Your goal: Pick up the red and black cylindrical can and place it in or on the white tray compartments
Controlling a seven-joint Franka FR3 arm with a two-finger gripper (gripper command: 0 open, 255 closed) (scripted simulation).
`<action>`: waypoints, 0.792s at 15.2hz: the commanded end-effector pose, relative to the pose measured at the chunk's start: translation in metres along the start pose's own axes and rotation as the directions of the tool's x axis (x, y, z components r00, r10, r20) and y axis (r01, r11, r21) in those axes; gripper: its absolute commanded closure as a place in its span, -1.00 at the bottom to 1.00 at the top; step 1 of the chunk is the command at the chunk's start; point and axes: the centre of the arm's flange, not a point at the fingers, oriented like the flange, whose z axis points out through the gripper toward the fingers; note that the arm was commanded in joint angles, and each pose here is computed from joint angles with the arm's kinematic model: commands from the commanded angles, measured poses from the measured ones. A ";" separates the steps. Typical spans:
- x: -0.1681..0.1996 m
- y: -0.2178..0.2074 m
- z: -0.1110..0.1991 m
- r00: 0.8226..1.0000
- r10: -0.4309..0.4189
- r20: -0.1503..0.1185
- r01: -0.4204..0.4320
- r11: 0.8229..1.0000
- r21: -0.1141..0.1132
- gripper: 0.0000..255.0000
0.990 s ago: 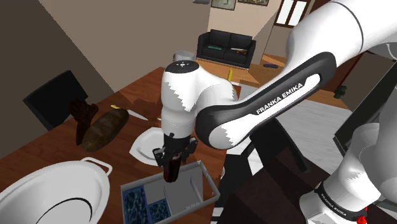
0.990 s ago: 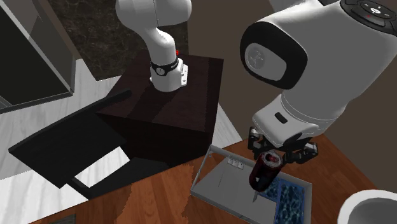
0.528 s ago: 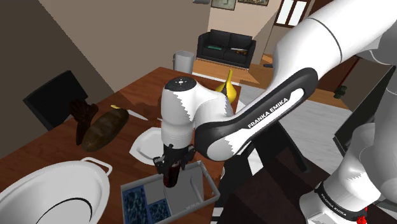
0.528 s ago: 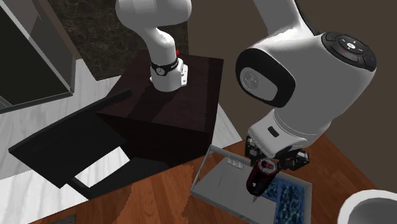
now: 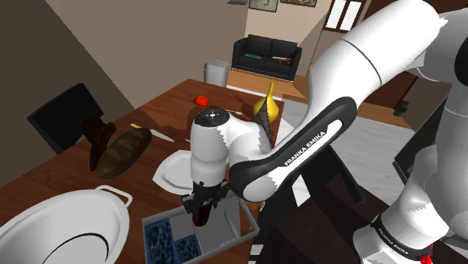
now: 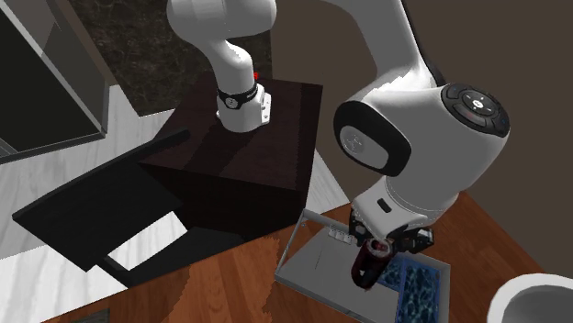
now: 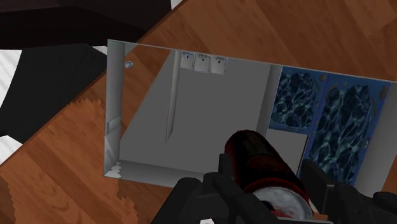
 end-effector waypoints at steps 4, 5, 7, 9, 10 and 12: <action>0.001 0.000 0.004 1.000 0.000 0.000 0.000 1.000 0.000 1.00; 0.001 0.000 0.004 1.000 0.000 0.000 0.000 1.000 0.000 1.00; 0.001 0.000 0.004 1.000 0.000 0.000 0.000 1.000 0.000 1.00; 0.001 0.000 0.004 1.000 0.000 0.000 0.000 1.000 0.000 -1.00; 0.001 0.000 0.004 1.000 0.000 0.000 0.000 1.000 0.001 -1.00; 0.001 0.000 0.005 1.000 0.000 0.000 0.000 1.000 0.000 -1.00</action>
